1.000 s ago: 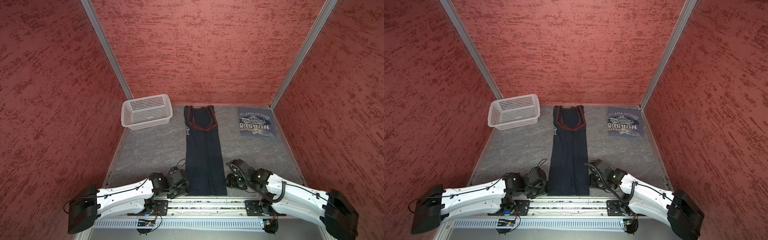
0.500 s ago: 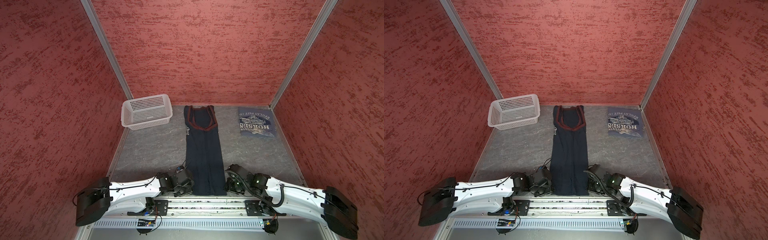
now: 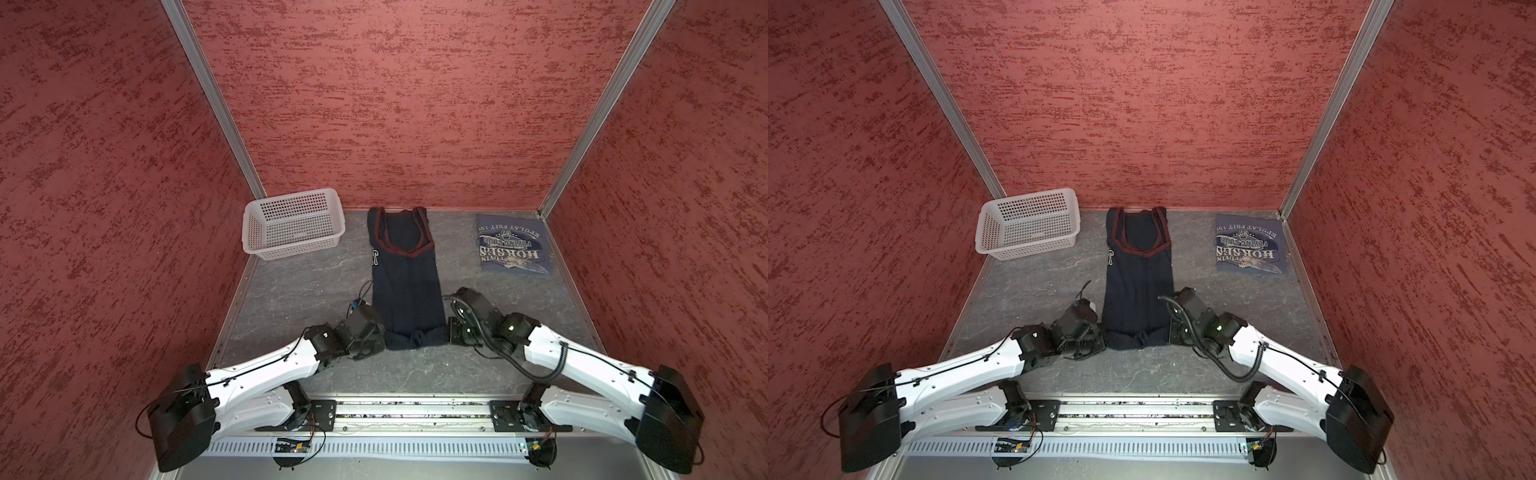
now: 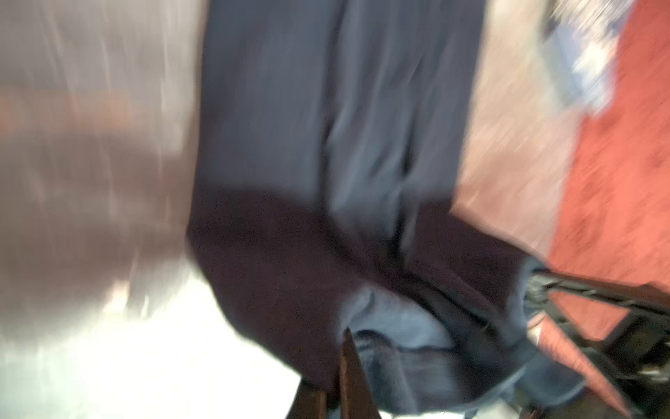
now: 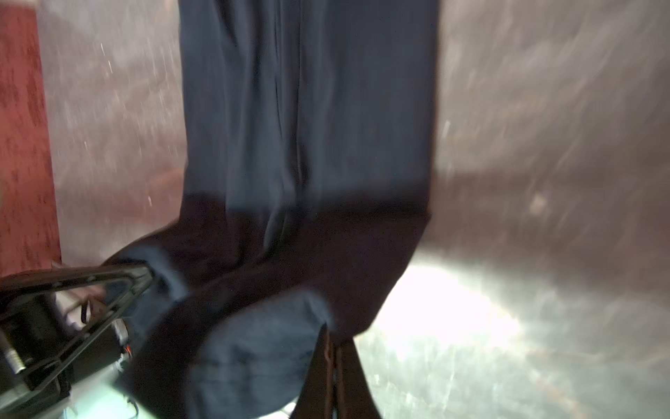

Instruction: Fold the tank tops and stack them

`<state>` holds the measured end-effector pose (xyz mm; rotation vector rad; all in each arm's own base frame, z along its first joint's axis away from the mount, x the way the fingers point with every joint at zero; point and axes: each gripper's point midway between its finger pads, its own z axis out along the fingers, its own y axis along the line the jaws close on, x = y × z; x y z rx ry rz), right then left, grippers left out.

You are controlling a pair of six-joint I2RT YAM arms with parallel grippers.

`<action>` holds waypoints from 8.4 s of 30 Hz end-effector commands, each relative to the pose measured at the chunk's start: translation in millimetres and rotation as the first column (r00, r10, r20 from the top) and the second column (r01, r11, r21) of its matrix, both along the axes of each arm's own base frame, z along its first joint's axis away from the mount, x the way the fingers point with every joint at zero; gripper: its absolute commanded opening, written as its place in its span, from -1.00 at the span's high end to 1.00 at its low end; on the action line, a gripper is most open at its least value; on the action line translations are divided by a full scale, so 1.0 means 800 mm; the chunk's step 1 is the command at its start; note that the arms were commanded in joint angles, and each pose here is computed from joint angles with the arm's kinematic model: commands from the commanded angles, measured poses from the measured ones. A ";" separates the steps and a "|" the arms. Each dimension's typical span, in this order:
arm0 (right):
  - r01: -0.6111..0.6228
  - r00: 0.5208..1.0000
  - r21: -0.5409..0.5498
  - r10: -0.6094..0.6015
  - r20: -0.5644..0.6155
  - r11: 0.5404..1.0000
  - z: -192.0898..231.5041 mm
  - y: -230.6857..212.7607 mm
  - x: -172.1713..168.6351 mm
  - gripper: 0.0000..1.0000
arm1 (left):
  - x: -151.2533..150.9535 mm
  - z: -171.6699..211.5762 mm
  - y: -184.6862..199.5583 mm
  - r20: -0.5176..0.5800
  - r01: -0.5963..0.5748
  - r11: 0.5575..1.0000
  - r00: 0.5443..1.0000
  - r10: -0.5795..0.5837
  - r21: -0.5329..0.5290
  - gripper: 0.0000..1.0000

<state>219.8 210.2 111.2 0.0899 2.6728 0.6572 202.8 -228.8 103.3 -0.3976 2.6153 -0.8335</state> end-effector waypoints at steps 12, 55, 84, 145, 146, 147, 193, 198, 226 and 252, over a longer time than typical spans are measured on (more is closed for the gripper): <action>-0.061 0.982 -0.005 0.061 0.181 0.998 0.041 0.015 0.243 0.99 | 0.222 0.055 0.006 0.184 -0.070 0.998 0.981 0.069 -0.002 0.88; -0.033 0.977 -0.310 0.096 0.190 0.950 -0.044 0.006 0.386 -0.05 | 0.366 -0.032 -0.001 0.110 0.035 0.995 0.993 -0.045 0.098 0.18; 0.026 0.989 -0.086 -0.013 0.145 0.996 0.004 -0.030 0.261 -0.25 | 0.248 0.026 0.071 0.068 -0.069 0.994 0.996 0.063 0.089 -0.46; -0.022 0.986 0.195 -0.011 0.167 0.981 0.119 -0.028 0.016 1.00 | 0.003 0.113 0.014 -0.003 0.044 0.992 0.999 -0.044 -0.120 0.97; -0.024 0.984 0.213 -0.014 0.178 0.977 0.129 -0.026 0.016 1.00 | 0.002 0.123 0.015 0.006 0.036 0.989 0.999 -0.036 -0.141 0.97; -0.023 0.982 0.225 -0.020 0.187 0.974 0.137 -0.026 0.017 1.00 | 0.002 0.133 0.015 0.017 0.026 0.986 1.000 -0.023 -0.163 0.96; 0.050 0.993 0.063 -0.056 0.105 0.997 -0.002 -0.049 0.269 -0.55 | 0.234 -0.017 0.079 -0.122 -0.160 0.985 0.978 0.166 0.060 -0.71; 0.021 0.999 0.052 -0.023 0.037 0.998 -0.052 -0.031 0.247 -0.56 | 0.228 -0.055 0.057 -0.172 -0.109 0.993 0.978 0.115 0.041 -0.74; 0.277 0.951 -0.008 -0.273 0.146 0.961 0.000 -0.177 0.310 0.94 | 0.310 -0.027 -0.141 -0.054 0.097 0.985 0.993 -0.106 -0.139 0.79; 0.571 0.821 -0.195 -0.558 0.124 0.797 -0.021 -0.386 0.348 0.92 | 0.408 -0.001 -0.334 0.248 0.262 0.918 0.950 -0.191 -0.298 0.89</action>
